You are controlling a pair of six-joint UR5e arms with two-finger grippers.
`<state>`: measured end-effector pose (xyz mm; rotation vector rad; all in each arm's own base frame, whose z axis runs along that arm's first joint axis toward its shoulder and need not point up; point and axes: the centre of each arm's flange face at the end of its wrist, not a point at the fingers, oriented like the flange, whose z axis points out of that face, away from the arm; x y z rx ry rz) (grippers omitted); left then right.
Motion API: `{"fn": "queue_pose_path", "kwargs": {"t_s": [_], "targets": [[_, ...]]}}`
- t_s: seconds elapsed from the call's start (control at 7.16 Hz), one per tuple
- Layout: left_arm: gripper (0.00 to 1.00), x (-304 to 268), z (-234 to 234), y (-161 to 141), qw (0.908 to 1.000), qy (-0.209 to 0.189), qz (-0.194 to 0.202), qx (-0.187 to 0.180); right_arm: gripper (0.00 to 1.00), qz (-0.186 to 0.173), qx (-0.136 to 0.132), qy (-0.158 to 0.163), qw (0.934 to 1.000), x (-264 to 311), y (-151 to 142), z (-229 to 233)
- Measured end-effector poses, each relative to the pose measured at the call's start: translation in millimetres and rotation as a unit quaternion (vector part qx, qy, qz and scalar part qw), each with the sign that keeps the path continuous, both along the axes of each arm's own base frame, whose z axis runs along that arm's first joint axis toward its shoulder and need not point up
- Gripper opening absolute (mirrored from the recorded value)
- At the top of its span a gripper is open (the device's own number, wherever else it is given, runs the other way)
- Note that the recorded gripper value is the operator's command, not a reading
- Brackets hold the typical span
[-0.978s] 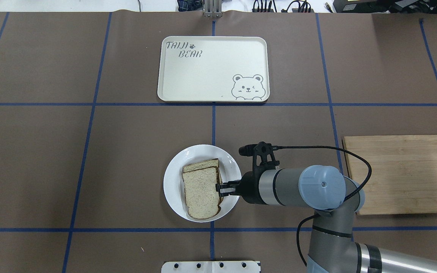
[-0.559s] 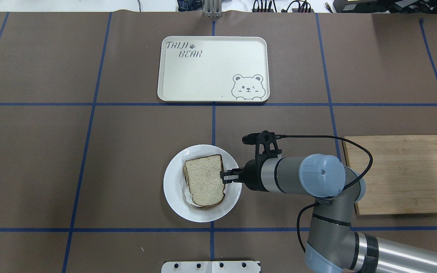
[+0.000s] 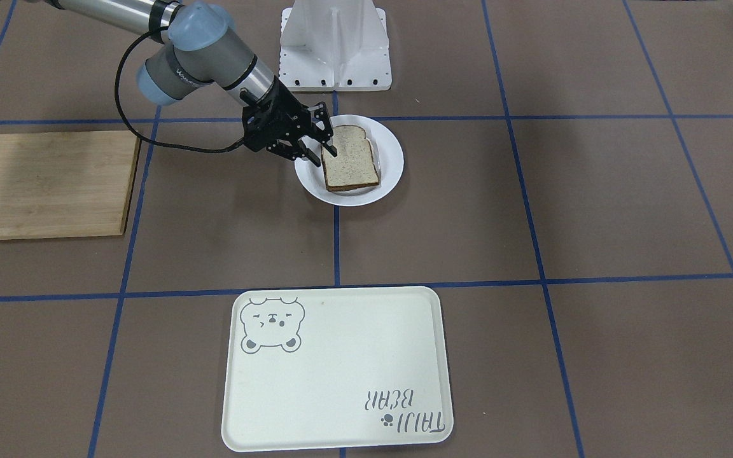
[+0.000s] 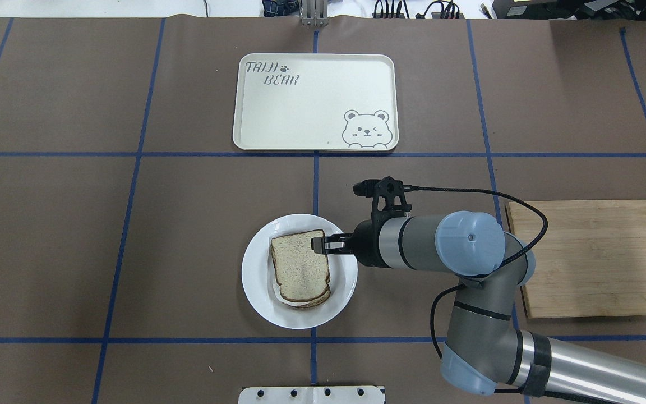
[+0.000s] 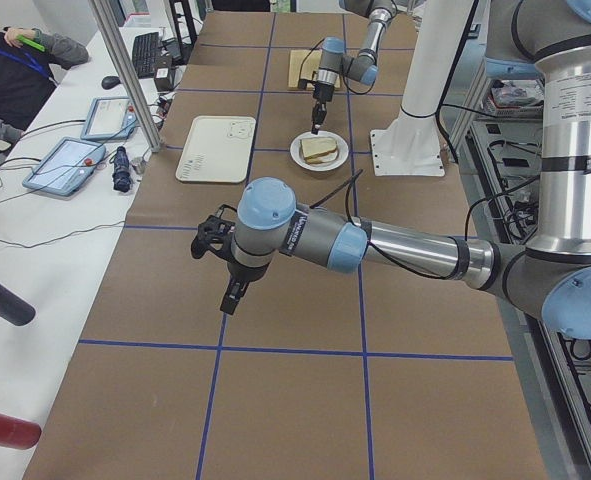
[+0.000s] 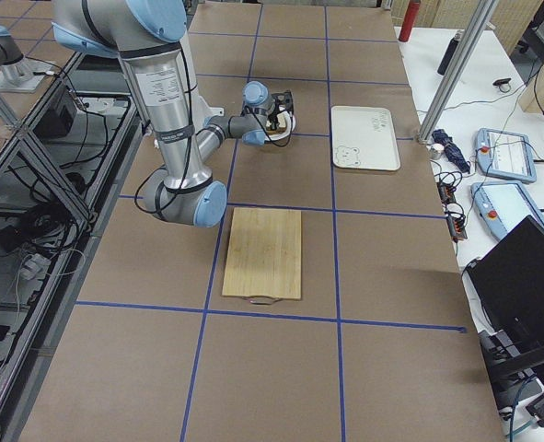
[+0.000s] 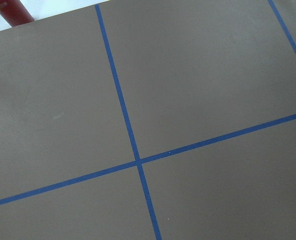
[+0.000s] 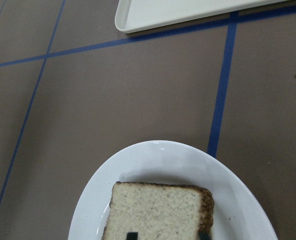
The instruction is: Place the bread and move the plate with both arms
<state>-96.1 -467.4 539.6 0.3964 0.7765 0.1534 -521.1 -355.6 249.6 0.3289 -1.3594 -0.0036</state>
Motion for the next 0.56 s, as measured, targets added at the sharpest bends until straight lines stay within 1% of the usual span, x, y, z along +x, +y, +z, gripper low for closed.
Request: {"fn": "queue_pose_path", "kwargs": {"t_s": [0.14, 0.28, 0.42, 0.56], "targets": [[0.98, 0, -4, -2, 1.0, -0.001, 0.001, 0.005, 1.0, 0.01, -0.018, 0.021, 0.9996, 32, -37, -6], [0.98, 0, -9, -3, 0.9999, -0.002, 0.001, 0.013, 1.0, 0.023, -0.048, 0.056, 0.997, 76, -86, 1], [0.98, 0, -13, -3, 0.9996, -0.002, 0.001, 0.027, 1.0, 0.032, -0.075, 0.1, 0.9917, 127, -133, 16], [0.98, 1, -19, -4, 0.9987, -0.004, 0.002, 0.052, 1.0, 0.031, -0.084, 0.148, 0.9848, 180, -173, 35]]}}
